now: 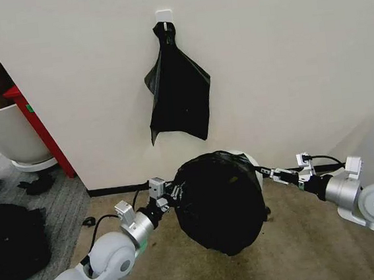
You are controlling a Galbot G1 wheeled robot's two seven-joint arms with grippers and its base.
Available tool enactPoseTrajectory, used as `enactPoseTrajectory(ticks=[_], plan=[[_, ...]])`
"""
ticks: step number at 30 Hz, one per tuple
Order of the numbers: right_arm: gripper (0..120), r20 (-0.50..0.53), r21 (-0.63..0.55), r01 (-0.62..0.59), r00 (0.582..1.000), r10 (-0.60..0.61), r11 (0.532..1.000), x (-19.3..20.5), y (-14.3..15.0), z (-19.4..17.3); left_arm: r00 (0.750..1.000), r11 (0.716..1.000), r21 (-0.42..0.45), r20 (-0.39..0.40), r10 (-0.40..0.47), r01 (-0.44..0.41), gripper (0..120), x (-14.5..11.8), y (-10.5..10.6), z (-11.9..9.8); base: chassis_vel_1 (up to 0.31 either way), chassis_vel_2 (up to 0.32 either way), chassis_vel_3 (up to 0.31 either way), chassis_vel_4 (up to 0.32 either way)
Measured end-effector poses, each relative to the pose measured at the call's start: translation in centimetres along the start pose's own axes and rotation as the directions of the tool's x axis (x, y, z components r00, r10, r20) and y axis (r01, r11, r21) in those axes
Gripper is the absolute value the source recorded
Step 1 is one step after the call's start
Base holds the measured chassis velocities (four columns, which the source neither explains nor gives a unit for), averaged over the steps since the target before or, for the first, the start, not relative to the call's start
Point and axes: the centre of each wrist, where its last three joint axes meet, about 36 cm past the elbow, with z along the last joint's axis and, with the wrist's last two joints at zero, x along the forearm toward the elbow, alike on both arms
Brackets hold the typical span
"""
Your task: Place the garbage bag over the trash bin.
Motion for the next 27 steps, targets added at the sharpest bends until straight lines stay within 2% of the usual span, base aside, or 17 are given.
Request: enactPoseTrajectory(ticks=[7, 11, 14, 15, 18, 21, 22, 23, 26, 27], plan=[[100, 0.026, -0.008, 0.011, 1.000, -0.011, 1.000, 0.6, 1.9, -0.4, 0.995, 0.992, 0.090, -0.051, -0.080, 0.084, 0, -0.2, 0.5, 1.1, 0.000, 0.000, 0.000, 0.000], [100, 0.071, -0.054, 0.038, 0.997, -0.034, 0.998, 0.8, 3.3, -0.8, 0.980, 0.962, 0.207, -0.122, -0.155, 0.178, 0, -0.6, 0.7, 1.6, 0.000, 0.000, 0.000, 0.000], [100, 0.130, -0.081, 0.026, 0.991, -0.016, 0.996, 1.2, 3.0, -1.0, 0.941, 0.899, 0.305, -0.224, -0.252, 0.314, 0, -1.0, 0.4, 1.6, 0.000, 0.000, 0.000, 0.000], [100, 0.130, -0.081, 0.026, 0.991, -0.016, 0.996, 1.2, 3.0, -1.0, 0.941, 0.899, 0.305, -0.224, -0.252, 0.314, 0, -1.0, 0.4, 1.6, 0.000, 0.000, 0.000, 0.000], [100, 0.192, -0.138, -0.046, 0.979, 0.072, 0.989, 2.1, 1.4, -0.4, 0.877, 0.822, 0.351, -0.350, -0.329, 0.449, 0, -1.7, -0.6, 0.7, 0.000, 0.000, 0.000, 0.000], [100, 0.227, -0.190, -0.120, 0.960, 0.163, 0.974, 3.4, -0.4, 1.9, 0.819, 0.766, 0.357, -0.442, -0.365, 0.534, 0, -2.6, -1.8, -0.4, 0.000, 0.000, 0.000, 0.000], [100, 0.234, -0.201, -0.138, 0.955, 0.184, 0.970, 3.8, -0.8, 2.7, 0.803, 0.755, 0.353, -0.467, -0.370, 0.553, 0, -3.0, -2.2, -0.8, 0.000, 0.000, 0.000, 0.000], [100, 0.234, -0.201, -0.138, 0.955, 0.184, 0.970, 3.8, -0.8, 2.7, 0.803, 0.755, 0.353, -0.467, -0.370, 0.553, 0, -3.0, -2.2, -0.8, 0.000, 0.000, 0.000, 0.000], [100, 0.244, -0.229, -0.180, 0.941, 0.236, 0.956, 4.6, -1.8, 5.4, 0.755, 0.720, 0.351, -0.547, -0.361, 0.599, 0, -4.4, -3.3, -2.1, 0.000, 0.000, 0.000, 0.000], [100, 0.244, -0.235, -0.187, 0.939, 0.244, 0.954, 4.8, -1.9, 6.0, 0.748, 0.715, 0.356, -0.563, -0.350, 0.602, 0, -4.7, -3.5, -2.3, 0.000, 0.000, 0.000, 0.000]])
